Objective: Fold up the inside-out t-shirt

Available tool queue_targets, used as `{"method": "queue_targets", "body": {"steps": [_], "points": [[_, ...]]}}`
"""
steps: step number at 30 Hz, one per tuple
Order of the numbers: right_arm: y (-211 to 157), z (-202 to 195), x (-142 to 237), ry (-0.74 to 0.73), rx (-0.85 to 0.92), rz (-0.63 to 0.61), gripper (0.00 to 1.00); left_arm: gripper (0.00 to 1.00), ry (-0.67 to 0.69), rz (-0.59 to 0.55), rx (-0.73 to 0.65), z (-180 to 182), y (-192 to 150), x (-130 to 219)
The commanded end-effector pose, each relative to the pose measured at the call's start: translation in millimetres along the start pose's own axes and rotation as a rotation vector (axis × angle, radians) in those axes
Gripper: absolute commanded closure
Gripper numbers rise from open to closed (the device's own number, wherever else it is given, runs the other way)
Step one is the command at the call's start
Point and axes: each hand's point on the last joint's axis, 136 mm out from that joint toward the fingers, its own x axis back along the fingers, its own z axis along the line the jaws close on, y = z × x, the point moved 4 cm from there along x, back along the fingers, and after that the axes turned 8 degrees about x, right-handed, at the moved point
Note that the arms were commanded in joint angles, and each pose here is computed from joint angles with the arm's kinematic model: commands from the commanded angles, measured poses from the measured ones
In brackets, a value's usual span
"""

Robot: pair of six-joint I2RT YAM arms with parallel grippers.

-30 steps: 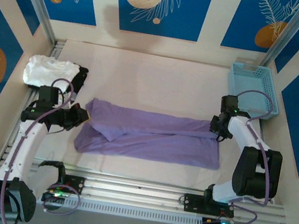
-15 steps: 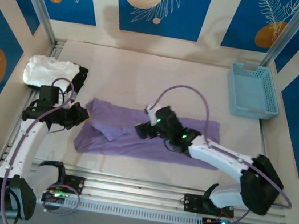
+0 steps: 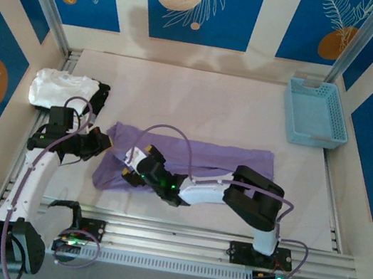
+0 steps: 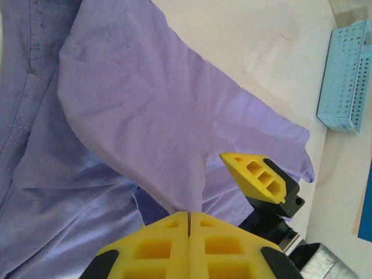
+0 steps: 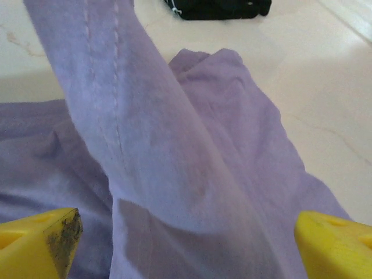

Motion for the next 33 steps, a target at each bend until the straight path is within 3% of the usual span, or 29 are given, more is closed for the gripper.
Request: {"method": "queue_targets", "body": {"steps": [1, 10, 21, 25, 33], "points": [[16, -6, -8, -0.142, 0.027, -0.047, 0.05, 1.00, 0.001, 0.005, 0.007, 4, 0, -2], [8, -23, -12, -0.404, 0.079, 0.045, 0.07, 1.00, 0.005, 0.006, 0.010, 7, 0, -4], [14, -35, 18, -0.467, 0.184, 0.079, 0.16, 1.00, 0.039, -0.002, 0.014, 14, 1, -7], [11, -30, 27, -0.409, 0.194, 0.104, 0.25, 1.00, 0.056, -0.004, 0.009, 17, 2, -8], [-5, -33, 32, -0.353, 0.163, 0.197, 0.61, 1.00, 0.080, 0.002, 0.011, 24, -2, -10]]}}
